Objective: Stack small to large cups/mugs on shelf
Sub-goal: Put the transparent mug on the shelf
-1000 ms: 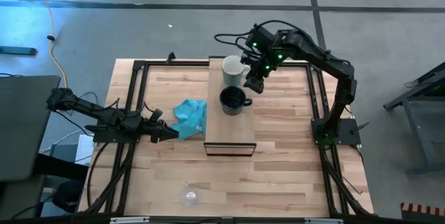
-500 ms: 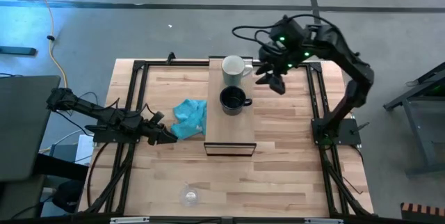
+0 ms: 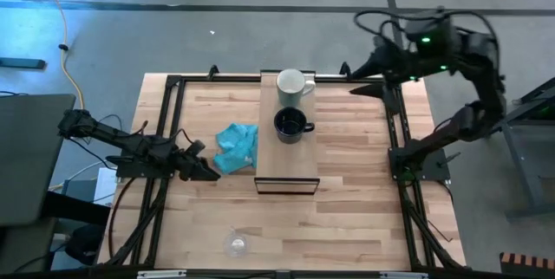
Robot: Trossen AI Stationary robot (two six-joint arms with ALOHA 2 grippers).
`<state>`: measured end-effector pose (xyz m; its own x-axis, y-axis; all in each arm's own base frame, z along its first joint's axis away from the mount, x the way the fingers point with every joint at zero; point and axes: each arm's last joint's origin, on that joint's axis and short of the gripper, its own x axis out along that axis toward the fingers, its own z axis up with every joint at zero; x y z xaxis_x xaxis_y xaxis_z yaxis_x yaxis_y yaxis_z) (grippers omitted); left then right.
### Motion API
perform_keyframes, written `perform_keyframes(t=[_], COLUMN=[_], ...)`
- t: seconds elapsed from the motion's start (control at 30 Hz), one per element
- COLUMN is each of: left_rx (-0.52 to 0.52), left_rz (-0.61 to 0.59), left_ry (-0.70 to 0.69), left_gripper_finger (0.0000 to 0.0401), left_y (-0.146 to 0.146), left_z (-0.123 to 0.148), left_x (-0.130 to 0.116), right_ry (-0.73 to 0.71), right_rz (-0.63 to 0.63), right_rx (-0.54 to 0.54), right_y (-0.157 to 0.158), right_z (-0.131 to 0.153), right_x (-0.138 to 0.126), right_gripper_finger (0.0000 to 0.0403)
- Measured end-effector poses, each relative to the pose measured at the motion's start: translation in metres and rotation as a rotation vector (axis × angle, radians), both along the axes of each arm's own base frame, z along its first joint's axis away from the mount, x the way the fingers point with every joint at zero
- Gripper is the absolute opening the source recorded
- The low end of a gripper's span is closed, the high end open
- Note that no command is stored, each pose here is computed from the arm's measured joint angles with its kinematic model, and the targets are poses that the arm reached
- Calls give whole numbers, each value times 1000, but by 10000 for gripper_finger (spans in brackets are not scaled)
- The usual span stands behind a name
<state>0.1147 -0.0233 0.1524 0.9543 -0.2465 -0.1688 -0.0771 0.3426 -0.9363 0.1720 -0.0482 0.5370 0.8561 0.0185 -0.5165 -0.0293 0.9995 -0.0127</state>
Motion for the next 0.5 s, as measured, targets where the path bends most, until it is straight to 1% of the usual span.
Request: perform_keyframes(t=[0.1, 0.27, 0.4, 0.5], left_rx=[-2, -3, -3, 4], left_rz=[0, -10, -19, -19], left_ry=[-26, -27, -27, -29], left_gripper_finger=[271, 271, 271, 271], left_y=[0, 0, -1, -1], left_z=[2, 3, 3, 3], left_x=[0, 0, 0, 0], right_ry=[-44, -88, -113, -162], right_rz=[-1, -9, -8, 23], right_rx=[-13, -14, -6, -12], right_y=[5, 12, 15, 18], right_z=[6, 13, 15, 11], right_x=[-16, -36, -45, -47], right_gripper_finger=[171, 171, 171, 171])
